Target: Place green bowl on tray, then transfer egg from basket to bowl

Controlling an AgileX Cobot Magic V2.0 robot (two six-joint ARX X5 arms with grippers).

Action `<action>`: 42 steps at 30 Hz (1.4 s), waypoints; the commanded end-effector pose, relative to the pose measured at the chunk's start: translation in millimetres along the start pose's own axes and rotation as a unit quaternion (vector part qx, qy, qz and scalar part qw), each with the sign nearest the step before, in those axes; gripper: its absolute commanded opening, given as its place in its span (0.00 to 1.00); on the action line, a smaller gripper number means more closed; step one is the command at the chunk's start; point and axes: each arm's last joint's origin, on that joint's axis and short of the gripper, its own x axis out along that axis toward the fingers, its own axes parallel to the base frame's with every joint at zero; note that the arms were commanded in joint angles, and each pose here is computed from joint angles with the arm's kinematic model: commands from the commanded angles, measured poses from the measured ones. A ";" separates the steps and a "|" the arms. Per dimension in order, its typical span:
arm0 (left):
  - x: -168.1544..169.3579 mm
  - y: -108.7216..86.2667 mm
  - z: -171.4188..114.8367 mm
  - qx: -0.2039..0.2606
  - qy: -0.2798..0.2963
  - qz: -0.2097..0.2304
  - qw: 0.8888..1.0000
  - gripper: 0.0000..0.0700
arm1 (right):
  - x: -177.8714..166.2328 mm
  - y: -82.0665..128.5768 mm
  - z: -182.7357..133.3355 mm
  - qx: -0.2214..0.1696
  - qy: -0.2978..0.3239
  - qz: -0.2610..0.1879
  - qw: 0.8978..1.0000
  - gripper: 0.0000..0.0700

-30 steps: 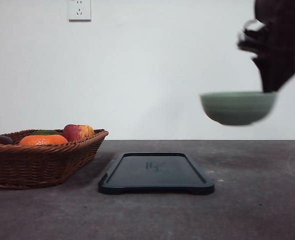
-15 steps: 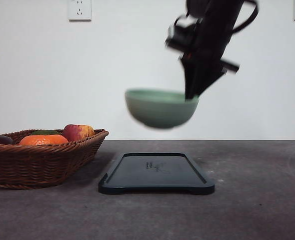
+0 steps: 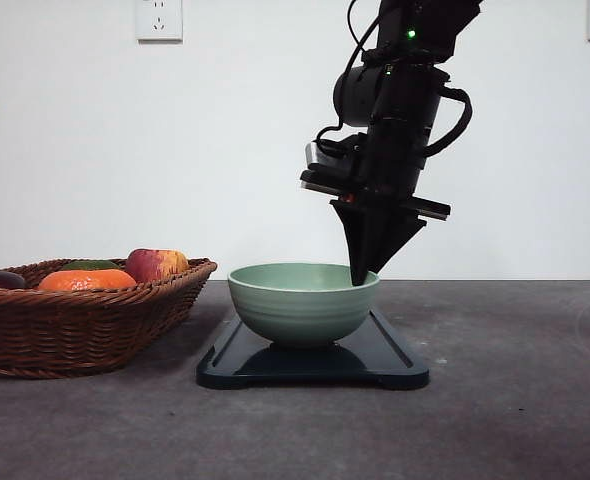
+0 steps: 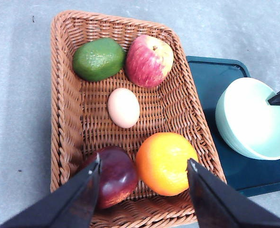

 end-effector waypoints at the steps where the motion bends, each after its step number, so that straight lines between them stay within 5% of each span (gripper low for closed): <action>1: -1.7 -1.8 6.3 0.007 -0.010 -0.005 1.000 0.50 | 6.6 3.6 4.1 0.001 0.001 0.001 1.000 0.35; 8: -1.7 -1.8 6.3 0.007 -0.010 -0.005 1.000 0.50 | -21.1 8.6 4.9 -0.007 -0.007 0.002 1.000 0.41; 18: -1.7 -1.8 6.1 0.007 -0.009 -0.004 1.000 0.50 | -73.8 17.4 -22.0 -0.050 -0.126 0.004 0.991 0.40; 30: -1.7 -1.7 5.7 0.007 -0.007 -0.004 1.000 0.50 | -84.3 11.9 -136.7 -0.067 -0.246 0.001 0.967 0.40; 42: -1.7 -1.8 6.3 0.008 -0.010 -0.004 1.000 0.50 | -101.6 3.8 -240.2 -0.032 -0.303 -0.059 0.951 0.39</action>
